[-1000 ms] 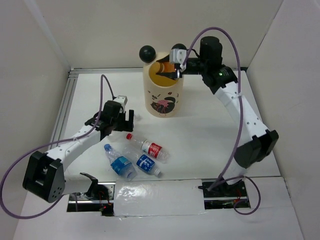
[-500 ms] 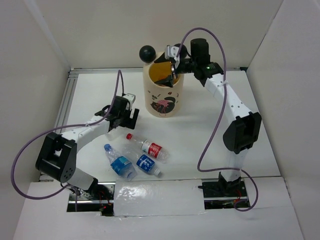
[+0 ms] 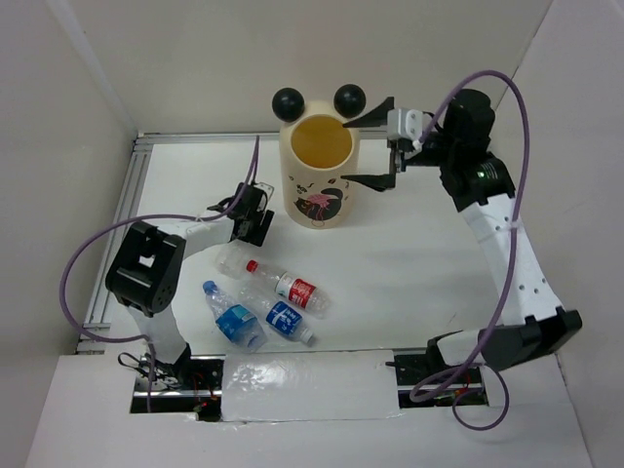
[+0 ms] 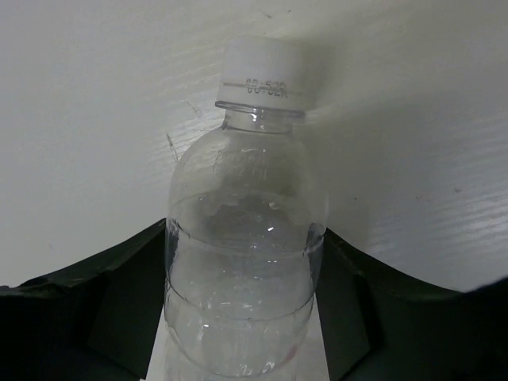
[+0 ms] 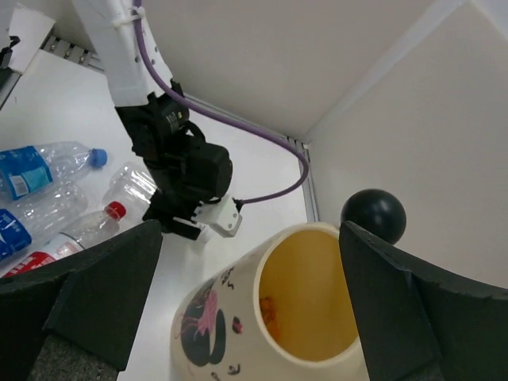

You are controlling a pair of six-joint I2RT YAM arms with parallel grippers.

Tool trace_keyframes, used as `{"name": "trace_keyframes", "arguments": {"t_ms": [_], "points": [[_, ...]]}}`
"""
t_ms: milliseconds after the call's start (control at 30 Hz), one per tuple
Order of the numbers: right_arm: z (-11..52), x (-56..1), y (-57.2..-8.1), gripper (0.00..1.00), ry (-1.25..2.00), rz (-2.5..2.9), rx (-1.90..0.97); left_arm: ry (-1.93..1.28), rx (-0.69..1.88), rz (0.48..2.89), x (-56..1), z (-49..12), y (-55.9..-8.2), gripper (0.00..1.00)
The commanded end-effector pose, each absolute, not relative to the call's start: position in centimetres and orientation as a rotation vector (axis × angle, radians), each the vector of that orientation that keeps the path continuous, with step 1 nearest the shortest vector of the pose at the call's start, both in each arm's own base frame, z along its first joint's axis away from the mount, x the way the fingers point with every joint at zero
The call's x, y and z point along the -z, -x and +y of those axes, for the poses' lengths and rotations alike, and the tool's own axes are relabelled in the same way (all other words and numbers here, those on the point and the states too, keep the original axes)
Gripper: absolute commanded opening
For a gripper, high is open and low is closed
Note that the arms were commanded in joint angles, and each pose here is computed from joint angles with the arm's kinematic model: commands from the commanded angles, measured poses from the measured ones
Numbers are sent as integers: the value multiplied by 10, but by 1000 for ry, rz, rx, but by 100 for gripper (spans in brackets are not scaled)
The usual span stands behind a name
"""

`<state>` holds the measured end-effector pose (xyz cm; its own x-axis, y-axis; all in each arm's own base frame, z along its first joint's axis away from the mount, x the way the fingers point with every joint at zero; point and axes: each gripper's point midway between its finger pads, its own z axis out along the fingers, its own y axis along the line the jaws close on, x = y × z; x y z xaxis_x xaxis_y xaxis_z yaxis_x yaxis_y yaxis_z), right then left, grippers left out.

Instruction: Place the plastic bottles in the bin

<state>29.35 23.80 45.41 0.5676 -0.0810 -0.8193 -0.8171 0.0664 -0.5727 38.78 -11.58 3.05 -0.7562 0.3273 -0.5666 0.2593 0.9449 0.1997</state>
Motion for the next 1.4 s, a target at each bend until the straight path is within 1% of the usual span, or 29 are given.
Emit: {"name": "trace_keyframes", "arguments": {"t_ms": [0,33,67,167,200,233,267,300,333,400,467,500,533,567,600,633,667,767,800,867,900,967,1000,1033,1067,1133,1167,1233,1367], "points": [[222,-436,-286,99,1392,913,-702,-408,-173,2486,-26,-111,-389,75],[218,-427,-285,99,1384,943,-710,-384,-171,2486,-30,-108,-389,70],[209,-430,-280,96,1373,943,-686,-353,-158,2477,-36,-107,-384,60],[191,-415,-275,89,1339,1009,-678,-265,-111,2462,-57,-102,-382,33],[185,-407,-276,82,1322,1049,-674,-229,-83,2422,-77,-100,-383,15],[180,-390,-277,76,1323,1089,-668,-207,-49,2410,-87,-100,-381,7],[170,-384,-278,69,1306,1122,-636,-172,-5,2373,-109,-105,-385,3],[163,-374,-282,60,1289,1171,-608,-176,45,2324,-130,-111,-388,1],[151,-351,-286,45,1264,1252,-597,-171,139,2232,-173,-122,-389,0],[139,-327,-283,30,1266,1315,-579,-189,248,2120,-222,-139,-385,0],[130,-293,-274,7,1256,1404,-587,-262,420,1950,-284,-170,-372,0],[125,-280,-271,7,1257,1436,-580,-294,478,1860,-316,-183,-368,0],[120,-267,-269,10,1258,1463,-569,-351,558,1746,-348,-206,-362,0],[121,-247,-262,14,1259,1494,-597,-378,600,1678,-365,-217,-359,0],[118,-241,-257,22,1255,1499,-590,-398,636,1590,-392,-225,-354,0],[117,-234,-256,23,1254,1512,-583,-401,666,1536,-405,-232,-352,0],[117,-227,-254,24,1250,1528,-598,-398,686,1415,-436,-238,-353,0],[114,-217,-252,26,1247,1543,-587,-431,736,1259,-470,-262,-353,0],[114,-210,-248,26,1255,1557,-602,-436,743,1153,-492,-269,-350,0],[114,-205,-247,26,1252,1571,-616,-464,703,1080,-494,-284,-362,0],[112,-201,-247,27,1242,1583,-618,-461,669,976,-512,-288,-360,0],[110,-202,-250,27,1233,1579,-619,-468,633,920,-501,-301,-372,0],[110,-199,-249,27,1231,1586,-626,-449,624,876,-507,-305,-371,0],[108,-196,-251,27,1221,1599,-629,-397,588,867,-506,-300,-381,0],[108,-196,-251,27,1220,1599,-629,-364,584,817,-517,-297,-381,0],[105,-194,-253,28,1225,1597,-618,-360,568,834,-510,-307,-394,0],[103,-190,-251,28,1211,1617,-625,-366,540,807,-520,-306,-396,0],[100,-186,-250,28,1209,1625,-620,-365,508,830,-506,-311,-410,0],[96,-183,-249,30,1194,1634,-624,-336,441,831,-502,-311,-428,0]]}}
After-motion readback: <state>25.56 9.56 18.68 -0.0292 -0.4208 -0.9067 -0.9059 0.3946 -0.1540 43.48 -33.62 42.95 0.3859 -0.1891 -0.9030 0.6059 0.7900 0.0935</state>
